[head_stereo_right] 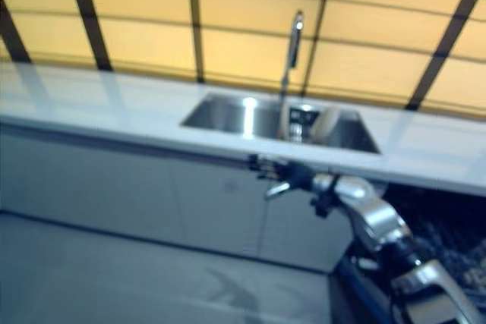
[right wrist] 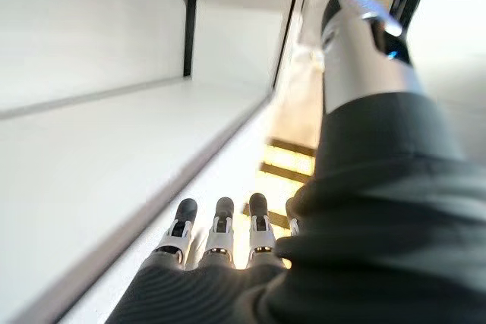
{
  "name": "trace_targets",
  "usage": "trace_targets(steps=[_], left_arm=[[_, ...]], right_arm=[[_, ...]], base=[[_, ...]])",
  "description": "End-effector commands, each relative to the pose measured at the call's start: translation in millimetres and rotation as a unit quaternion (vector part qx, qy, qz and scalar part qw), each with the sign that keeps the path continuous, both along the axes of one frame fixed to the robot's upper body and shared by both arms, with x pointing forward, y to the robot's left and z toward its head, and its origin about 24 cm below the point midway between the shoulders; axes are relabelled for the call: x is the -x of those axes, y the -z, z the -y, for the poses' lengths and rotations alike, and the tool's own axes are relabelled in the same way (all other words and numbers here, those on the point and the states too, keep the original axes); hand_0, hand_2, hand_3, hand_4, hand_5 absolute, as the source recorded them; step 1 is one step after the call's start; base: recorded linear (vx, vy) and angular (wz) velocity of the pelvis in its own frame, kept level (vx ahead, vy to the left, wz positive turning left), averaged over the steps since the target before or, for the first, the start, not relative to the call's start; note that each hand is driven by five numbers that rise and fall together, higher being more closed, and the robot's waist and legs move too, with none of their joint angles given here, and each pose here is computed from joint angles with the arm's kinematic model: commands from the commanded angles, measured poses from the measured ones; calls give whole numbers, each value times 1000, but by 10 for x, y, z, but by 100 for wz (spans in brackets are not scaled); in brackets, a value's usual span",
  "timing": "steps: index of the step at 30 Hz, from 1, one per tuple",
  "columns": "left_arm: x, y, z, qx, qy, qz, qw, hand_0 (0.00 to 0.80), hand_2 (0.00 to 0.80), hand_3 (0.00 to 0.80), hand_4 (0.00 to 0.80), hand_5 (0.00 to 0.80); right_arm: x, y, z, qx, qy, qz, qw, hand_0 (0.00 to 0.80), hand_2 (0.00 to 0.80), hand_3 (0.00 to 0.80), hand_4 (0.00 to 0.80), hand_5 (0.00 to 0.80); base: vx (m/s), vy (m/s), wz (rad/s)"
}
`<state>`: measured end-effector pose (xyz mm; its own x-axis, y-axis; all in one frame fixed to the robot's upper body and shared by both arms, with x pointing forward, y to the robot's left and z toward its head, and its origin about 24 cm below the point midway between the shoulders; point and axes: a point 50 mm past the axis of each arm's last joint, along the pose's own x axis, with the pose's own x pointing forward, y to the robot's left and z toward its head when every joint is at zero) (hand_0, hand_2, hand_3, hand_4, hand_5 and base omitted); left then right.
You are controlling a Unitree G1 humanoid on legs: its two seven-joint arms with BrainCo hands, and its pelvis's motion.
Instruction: Take plates into dishwasher
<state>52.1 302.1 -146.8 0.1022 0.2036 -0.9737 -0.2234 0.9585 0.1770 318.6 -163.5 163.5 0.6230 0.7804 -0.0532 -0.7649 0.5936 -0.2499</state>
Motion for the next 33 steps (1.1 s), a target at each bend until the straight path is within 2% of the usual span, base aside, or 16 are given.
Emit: trace_targets(steps=[1,3,8,16,20,21,24,26,27,28,33], left_arm=[[-14,-34,-80,-21,28,-10,999,0,0,0,0,0],[-76,-14,-13,-14,5,-4,1000,0,0,0,0,0],[42,12,19,4,-56,-16,998,0,0,0,0,0],[176,107,224,21,-54,-28,998,0,0,0,0,0],[215,101,198,17,-65,-31,997,0,0,0,0,0],[222,96,182,14,-70,-31,997,0,0,0,0,0],[222,89,164,10,-72,-31,997,0,0,0,0,0],[202,87,163,9,-70,-29,997,0,0,0,0,0],[202,88,163,10,-69,-29,997,0,0,0,0,0],[195,91,172,11,-61,-29,998,0,0,0,0,0],[128,80,157,9,-42,-23,999,0,0,0,0,0]], right_arm=[[-46,-367,304,-37,70,56,995,0,0,0,0,0],[-76,-461,427,-47,106,74,991,0,0,0,0,0],[-184,-452,488,-56,159,66,983,0,0,0,0,0],[-199,-332,809,-85,288,73,951,0,0,0,0,0],[-185,-267,997,-89,373,67,921,0,0,0,0,0],[-173,-233,1127,-93,425,64,898,0,0,0,0,0],[-136,-174,1357,-86,508,60,855,0,0,0,0,0],[-104,-141,1471,-83,549,55,830,0,0,0,0,0],[-102,-136,1480,-82,551,55,828,0,0,0,0,0],[-82,-121,1558,-77,578,56,811,0,0,0,0,0],[-139,-104,1569,-81,596,39,798,0,0,0,0,0]], base=[[415,-206,100],[219,-180,89],[207,-139,47],[88,-37,-9],[4,12,-18],[2,9,-33],[11,15,-27],[12,6,-4],[48,5,0],[62,-5,-1],[70,-41,-8]])
